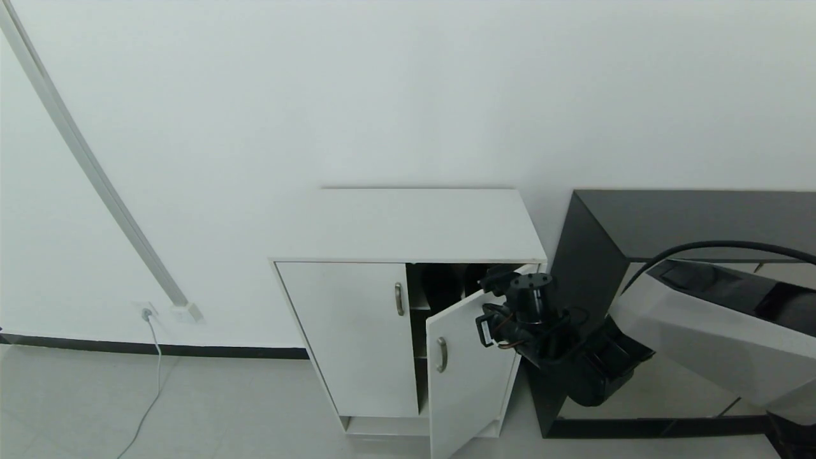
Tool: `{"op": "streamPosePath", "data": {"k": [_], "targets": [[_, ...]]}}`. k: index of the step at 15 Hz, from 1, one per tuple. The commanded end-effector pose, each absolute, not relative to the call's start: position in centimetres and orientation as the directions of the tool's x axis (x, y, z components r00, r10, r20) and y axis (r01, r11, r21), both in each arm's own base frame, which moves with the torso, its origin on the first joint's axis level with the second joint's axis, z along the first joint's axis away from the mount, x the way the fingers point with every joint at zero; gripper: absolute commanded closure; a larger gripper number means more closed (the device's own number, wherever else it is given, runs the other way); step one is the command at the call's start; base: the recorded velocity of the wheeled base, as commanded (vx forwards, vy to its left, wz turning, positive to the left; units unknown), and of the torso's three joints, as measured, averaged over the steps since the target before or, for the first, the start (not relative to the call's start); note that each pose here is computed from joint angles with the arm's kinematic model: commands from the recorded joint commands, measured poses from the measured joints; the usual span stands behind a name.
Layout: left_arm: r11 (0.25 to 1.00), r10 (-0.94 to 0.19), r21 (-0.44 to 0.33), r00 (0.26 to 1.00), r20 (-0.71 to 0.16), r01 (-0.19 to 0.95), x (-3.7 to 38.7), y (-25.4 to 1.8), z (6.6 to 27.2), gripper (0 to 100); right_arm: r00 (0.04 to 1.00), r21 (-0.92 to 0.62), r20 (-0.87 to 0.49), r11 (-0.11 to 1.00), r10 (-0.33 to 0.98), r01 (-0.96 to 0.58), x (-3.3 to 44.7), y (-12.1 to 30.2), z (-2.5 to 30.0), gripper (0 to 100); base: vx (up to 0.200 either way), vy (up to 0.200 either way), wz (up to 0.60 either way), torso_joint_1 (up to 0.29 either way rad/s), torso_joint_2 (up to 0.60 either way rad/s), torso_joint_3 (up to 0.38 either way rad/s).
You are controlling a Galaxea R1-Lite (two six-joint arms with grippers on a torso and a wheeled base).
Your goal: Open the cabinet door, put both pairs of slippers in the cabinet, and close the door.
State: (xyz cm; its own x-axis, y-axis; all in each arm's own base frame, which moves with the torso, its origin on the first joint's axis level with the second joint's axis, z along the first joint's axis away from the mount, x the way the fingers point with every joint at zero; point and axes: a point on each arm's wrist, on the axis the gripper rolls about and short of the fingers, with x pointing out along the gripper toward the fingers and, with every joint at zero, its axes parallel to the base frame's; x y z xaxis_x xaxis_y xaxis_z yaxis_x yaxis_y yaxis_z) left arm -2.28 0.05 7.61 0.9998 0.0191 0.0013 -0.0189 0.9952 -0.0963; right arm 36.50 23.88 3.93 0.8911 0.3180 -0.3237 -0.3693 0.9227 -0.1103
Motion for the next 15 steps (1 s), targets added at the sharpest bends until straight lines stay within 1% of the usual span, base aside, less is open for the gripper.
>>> {"op": "streamPosePath", "data": {"k": [1,7,15], "targets": [[0.995,0.02,-0.096,1.0,0.0,-0.02,-2.3,0.1,7.6,100,0.891,-0.114,-0.33,0.924,0.311,-0.364,37.7,24.3,2.5,100,0.0,0.0,0.0,0.0,0.0,0.0],[0.995,0.02,-0.096,1.0,0.0,-0.02,-2.3,0.1,7.6,100,0.915,-0.104,-0.287,0.94,0.285,-0.326,40.9,24.3,1.3,100,0.0,0.0,0.0,0.0,0.0,0.0],[0.995,0.02,-0.096,1.0,0.0,-0.02,-2.3,0.1,7.6,100,0.921,-0.101,-0.274,0.944,0.277,-0.314,42.9,25.0,0.8,100,0.0,0.0,0.0,0.0,0.0,0.0]]}}
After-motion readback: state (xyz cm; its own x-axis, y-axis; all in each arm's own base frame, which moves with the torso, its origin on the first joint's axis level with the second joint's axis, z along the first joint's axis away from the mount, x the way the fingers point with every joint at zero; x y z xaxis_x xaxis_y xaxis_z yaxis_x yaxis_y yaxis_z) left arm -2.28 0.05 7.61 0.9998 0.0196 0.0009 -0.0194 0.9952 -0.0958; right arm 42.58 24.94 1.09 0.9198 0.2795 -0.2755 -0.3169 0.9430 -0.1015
